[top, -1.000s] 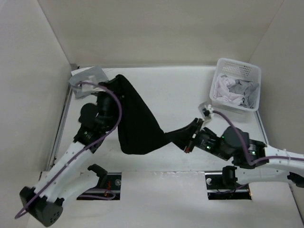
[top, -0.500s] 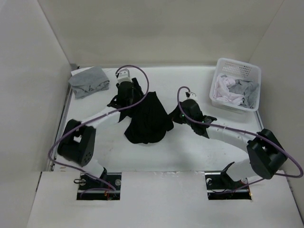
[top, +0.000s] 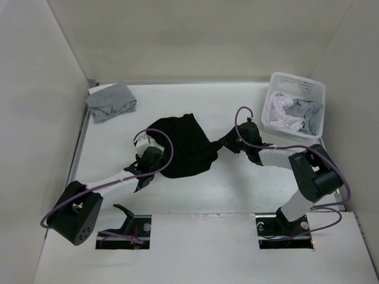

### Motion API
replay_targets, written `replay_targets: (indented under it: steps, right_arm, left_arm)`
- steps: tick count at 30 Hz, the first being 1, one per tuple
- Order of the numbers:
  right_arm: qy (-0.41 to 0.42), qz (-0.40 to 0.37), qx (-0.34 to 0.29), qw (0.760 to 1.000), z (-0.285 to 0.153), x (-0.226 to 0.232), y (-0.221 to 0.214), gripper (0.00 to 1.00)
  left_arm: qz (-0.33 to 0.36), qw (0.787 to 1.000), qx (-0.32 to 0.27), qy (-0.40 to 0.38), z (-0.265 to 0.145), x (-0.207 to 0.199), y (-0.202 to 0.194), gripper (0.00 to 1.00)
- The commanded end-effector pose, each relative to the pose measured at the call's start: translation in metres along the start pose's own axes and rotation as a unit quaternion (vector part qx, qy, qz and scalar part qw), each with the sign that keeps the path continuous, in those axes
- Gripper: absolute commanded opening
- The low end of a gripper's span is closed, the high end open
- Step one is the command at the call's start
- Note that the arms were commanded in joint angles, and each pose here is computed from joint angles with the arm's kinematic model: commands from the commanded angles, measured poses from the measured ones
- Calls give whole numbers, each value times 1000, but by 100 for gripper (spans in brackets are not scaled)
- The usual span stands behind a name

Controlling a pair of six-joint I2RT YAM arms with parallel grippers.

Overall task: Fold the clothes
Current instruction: Flatten the tank top out

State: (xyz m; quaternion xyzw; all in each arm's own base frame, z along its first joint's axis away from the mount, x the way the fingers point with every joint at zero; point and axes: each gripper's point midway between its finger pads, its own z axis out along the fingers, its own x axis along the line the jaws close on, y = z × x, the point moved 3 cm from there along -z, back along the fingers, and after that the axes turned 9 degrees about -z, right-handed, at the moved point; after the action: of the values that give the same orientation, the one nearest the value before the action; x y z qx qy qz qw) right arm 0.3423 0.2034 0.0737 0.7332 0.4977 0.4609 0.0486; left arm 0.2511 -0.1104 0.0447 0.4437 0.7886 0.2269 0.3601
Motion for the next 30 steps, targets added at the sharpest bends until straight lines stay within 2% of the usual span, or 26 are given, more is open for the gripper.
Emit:
replay_targets:
  steps: [1,4,8,10,13,14,16,18,19,20,24,27,30]
  right_arm:
    - [55,-31,-56,996,-12,36,27,54]
    - [43,-46,-65,996,-23,27,22,59]
    - [18,-59,-67,996,-36,8,10,56]
    - [4,-64,-66,996,-40,-1,5,45]
    - [-27,-61,-48,997,-43,-22,-11,22]
    - [-38,-59,-44,997,-45,-29,-15,18]
    - [-53,-61,-46,996,-46,-39,-20,22]
    - [-45,-88,-22,995,-41,-34,-28,33]
    - [-37,-108,-2,993,-36,-28,-36,39]
    - [-33,-124,15,992,-30,-20,-44,40]
    - [-25,-134,33,990,-21,-11,-55,48]
    - [-21,-141,50,989,-14,-5,-63,48]
    - [-22,-136,61,989,-5,-3,-68,38]
  left_arm:
    - [-97,995,-32,12,-3,13,11,36]
    - [-98,995,-14,12,0,14,6,37]
    - [-93,995,35,-17,0,5,-10,33]
    - [-101,994,42,-23,-3,5,-13,33]
    - [-116,991,48,-40,-8,0,-13,34]
    - [-118,991,48,-45,-9,-2,-13,34]
    - [-120,991,47,-47,-8,-5,-13,34]
    - [-118,991,48,-51,-6,-8,-13,31]
    - [-117,990,49,-55,-5,-10,-13,25]
    - [-114,990,52,-60,-5,-14,-14,19]
    - [-117,989,47,-71,-10,-18,-9,9]
    - [-122,989,37,-82,-17,-21,-2,5]
    - [-125,988,30,-88,-23,-25,5,4]
